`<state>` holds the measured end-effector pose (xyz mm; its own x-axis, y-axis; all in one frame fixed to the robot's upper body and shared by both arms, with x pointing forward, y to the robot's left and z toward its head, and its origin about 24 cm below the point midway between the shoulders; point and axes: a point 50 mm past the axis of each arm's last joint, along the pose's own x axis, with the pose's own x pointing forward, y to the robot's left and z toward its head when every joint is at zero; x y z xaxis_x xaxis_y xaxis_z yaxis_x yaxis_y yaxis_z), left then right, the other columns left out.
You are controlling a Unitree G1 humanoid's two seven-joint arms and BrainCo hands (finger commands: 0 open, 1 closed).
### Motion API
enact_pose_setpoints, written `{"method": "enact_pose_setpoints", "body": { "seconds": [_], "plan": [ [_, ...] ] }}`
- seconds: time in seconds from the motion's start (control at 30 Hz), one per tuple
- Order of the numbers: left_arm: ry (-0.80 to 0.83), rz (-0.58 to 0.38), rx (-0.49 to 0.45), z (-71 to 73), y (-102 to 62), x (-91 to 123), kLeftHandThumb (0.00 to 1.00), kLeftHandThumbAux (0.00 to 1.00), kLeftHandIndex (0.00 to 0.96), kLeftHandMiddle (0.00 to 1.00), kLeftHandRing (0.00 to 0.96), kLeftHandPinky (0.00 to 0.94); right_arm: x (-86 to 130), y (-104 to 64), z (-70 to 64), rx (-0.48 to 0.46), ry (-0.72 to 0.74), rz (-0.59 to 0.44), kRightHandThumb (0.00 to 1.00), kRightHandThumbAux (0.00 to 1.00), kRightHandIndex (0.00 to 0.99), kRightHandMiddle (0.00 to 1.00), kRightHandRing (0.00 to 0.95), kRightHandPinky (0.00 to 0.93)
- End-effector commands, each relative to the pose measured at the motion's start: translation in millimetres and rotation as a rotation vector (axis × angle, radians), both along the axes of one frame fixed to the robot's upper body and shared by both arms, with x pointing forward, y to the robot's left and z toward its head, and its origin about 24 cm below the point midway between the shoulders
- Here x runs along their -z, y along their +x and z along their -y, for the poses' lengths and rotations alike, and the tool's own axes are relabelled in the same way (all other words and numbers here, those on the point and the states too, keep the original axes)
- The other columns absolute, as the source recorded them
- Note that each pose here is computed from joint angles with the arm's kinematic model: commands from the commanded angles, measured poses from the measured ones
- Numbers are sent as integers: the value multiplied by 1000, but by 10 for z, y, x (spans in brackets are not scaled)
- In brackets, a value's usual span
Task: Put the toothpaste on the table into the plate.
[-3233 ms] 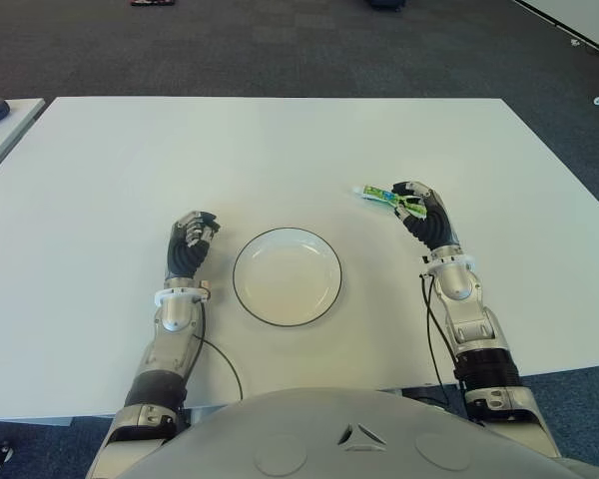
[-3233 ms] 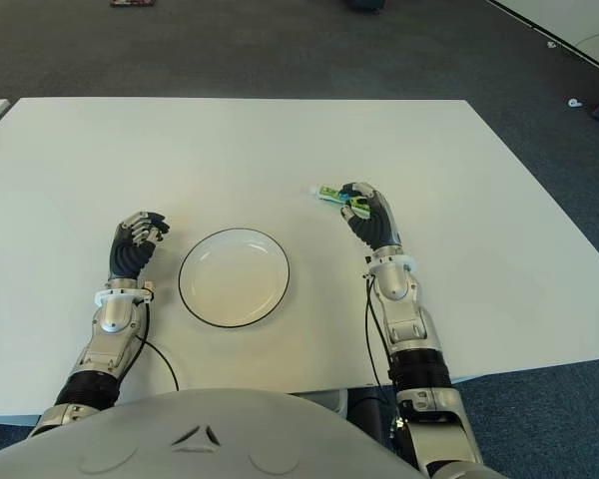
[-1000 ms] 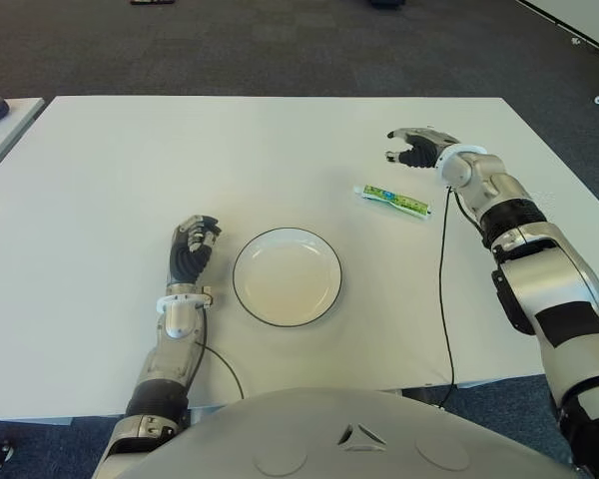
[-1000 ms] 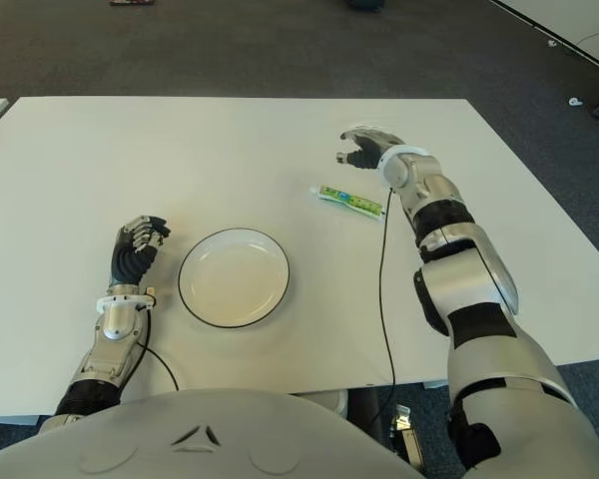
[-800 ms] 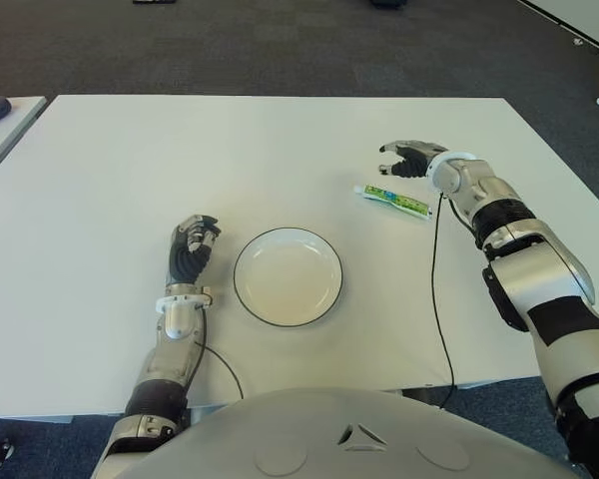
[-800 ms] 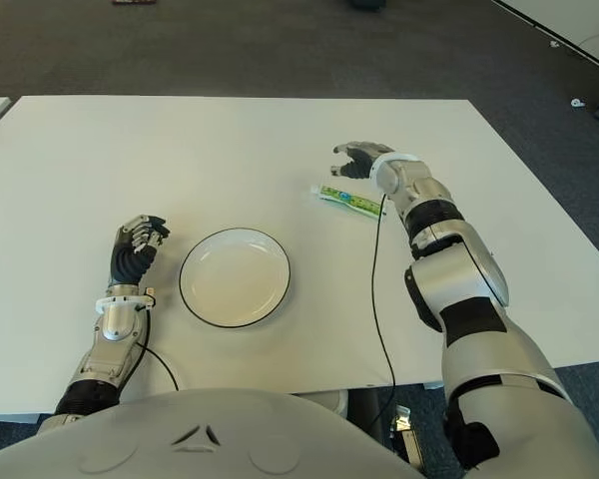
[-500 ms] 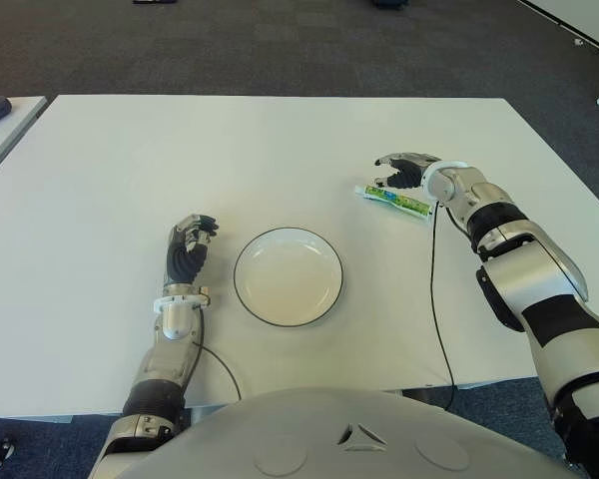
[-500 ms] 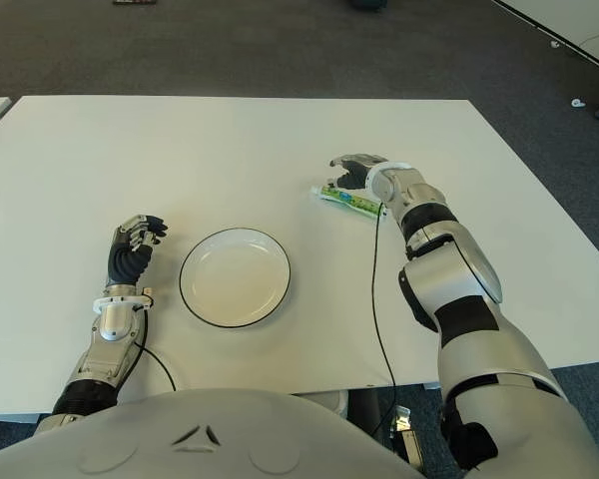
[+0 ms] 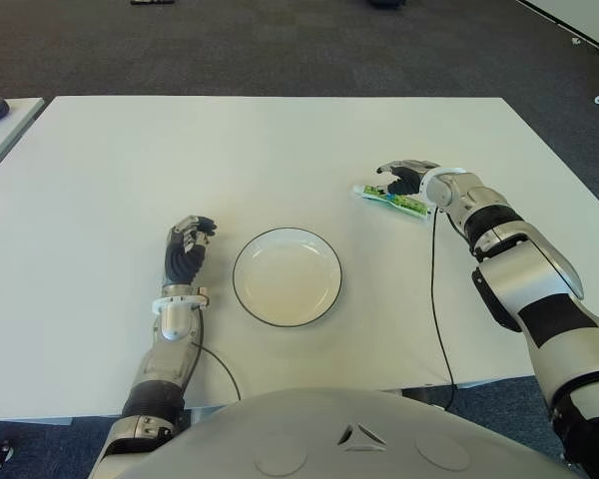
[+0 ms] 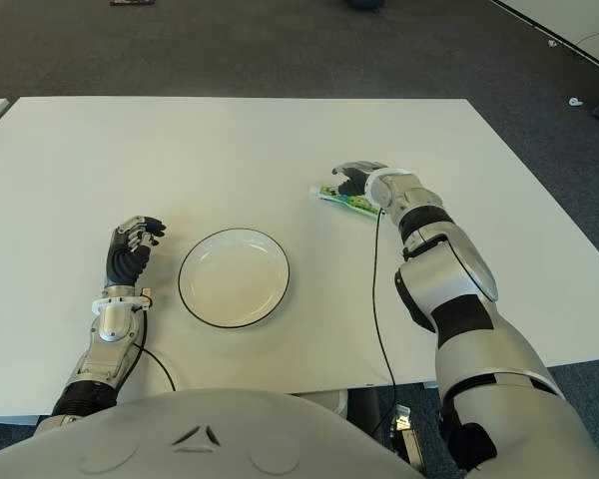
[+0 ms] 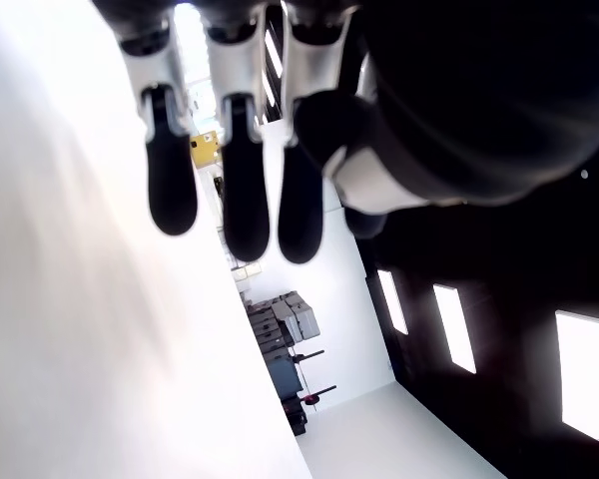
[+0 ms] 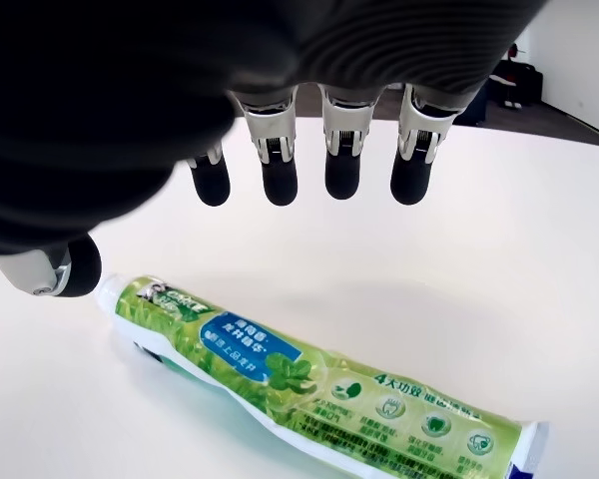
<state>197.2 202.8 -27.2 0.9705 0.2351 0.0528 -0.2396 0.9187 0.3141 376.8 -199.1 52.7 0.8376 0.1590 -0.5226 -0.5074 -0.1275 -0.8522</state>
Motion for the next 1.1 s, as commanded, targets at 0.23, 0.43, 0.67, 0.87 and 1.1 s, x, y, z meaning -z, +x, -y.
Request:
{"method": "enact_pose_setpoints", "body": {
  "seconds": [0.23,0.43,0.67,0.87,1.1],
  "plan": [
    [2,3,-2,-13,-18,21,837,675,412,476,517,497,267,-127,-57,13,-10,-71,450,243,0,0,0,0],
    [7,1,-5,-28,-30,23,836,676,407,480,526,490,321,-158,-61,25,4,-78,459,236,0,0,0,0],
    [11,-1,-10,-45,-45,20,835,677,402,484,532,482,377,-191,-58,38,10,-83,445,240,0,0,0,0],
    [5,3,-16,-60,-58,16,836,677,405,482,522,467,403,-208,-52,61,43,-82,448,285,0,0,0,0],
    [2,4,-19,-74,-73,11,836,677,406,480,512,464,436,-228,-55,77,66,-85,464,315,0,0,0,0]
  ]
}}
